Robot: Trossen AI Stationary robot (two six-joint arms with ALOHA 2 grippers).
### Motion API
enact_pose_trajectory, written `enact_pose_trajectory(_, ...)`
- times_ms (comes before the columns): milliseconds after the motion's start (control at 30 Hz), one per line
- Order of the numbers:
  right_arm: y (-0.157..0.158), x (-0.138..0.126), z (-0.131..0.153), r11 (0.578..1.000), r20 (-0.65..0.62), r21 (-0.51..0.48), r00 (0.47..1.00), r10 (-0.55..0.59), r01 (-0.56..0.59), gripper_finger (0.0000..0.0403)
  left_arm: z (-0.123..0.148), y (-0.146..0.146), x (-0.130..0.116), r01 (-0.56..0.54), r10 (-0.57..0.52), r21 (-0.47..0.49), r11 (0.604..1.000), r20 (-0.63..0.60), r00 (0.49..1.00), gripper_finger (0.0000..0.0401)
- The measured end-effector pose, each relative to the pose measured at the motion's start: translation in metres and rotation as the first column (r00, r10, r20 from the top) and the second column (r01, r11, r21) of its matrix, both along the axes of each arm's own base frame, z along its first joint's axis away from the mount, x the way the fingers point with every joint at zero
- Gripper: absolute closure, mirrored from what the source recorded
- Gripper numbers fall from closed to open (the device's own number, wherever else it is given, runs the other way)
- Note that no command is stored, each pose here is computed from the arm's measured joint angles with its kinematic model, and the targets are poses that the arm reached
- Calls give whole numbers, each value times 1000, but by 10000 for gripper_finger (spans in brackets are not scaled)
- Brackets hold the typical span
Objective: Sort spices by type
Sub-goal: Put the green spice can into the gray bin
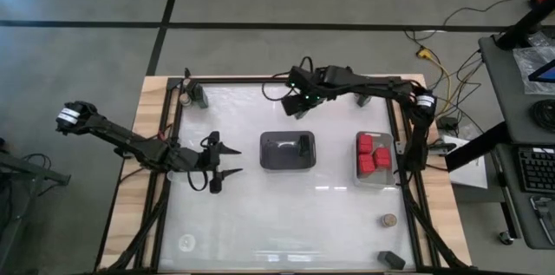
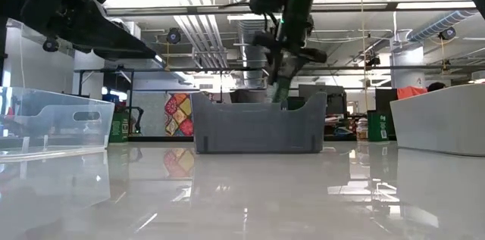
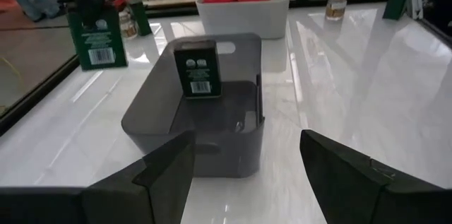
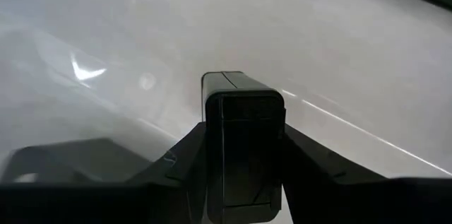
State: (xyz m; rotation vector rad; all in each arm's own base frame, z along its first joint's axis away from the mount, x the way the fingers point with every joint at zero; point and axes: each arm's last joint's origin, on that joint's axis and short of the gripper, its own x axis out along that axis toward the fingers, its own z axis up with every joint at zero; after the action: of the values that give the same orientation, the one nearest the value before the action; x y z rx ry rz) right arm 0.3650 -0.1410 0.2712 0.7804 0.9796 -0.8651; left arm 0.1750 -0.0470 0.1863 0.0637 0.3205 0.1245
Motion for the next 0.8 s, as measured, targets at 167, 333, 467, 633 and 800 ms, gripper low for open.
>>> enact_pose_trajectory(167,28,15,27,1000,90,3,996,3,-4,270,4,1,-2,2,-2,-4,1000,25,1000,162)
enact_pose_trajectory(333,71,28,56,999,203,28,979,11,-17,269,6,1,-3,8,-8,12,1000,29,1000,162)
enact_pose_trajectory(467,113,34,58,997,177,79,984,-15,1,269,4,1,-3,11,-12,15,1000,25,1000,162)
enact_pose_trajectory(633,155,34,58,993,133,101,988,-73,60,269,1,2,-5,13,-14,26,1000,15,1000,162)
enact_pose_trajectory(800,178,28,46,983,43,86,986,-164,160,268,2,2,-5,13,-13,25,1000,18,1000,162)
